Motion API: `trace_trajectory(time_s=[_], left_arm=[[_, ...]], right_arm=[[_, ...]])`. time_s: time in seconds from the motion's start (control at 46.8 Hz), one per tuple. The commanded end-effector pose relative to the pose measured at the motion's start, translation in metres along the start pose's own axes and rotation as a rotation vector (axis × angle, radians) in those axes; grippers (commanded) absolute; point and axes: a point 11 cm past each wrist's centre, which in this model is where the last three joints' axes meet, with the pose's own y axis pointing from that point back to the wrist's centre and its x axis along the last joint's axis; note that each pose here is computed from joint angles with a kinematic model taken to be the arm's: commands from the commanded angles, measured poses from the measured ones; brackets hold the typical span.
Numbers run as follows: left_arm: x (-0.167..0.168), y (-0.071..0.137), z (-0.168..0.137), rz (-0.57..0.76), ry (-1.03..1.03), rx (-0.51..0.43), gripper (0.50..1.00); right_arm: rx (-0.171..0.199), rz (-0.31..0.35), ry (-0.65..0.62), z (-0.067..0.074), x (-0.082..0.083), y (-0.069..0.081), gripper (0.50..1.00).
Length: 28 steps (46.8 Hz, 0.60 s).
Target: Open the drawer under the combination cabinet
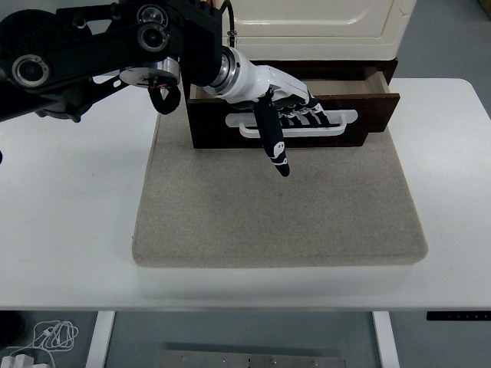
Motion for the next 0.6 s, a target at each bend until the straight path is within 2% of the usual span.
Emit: trace_trajectory(time_s=[0.0,0.577], left_arm=[[-0.0021,0.0,0.0017,-0.007,-0.002,-0.005,1.0],[-0.01,0.0018,0.0097,-0.041,-0.01,-0.03,1.0]], right_arm=[[0.0,0.0,0.0,0.0,0.0001,0.0,0.928],[0.0,-0.001,0.0,0.0,-0.0004,0.0,0.928]])
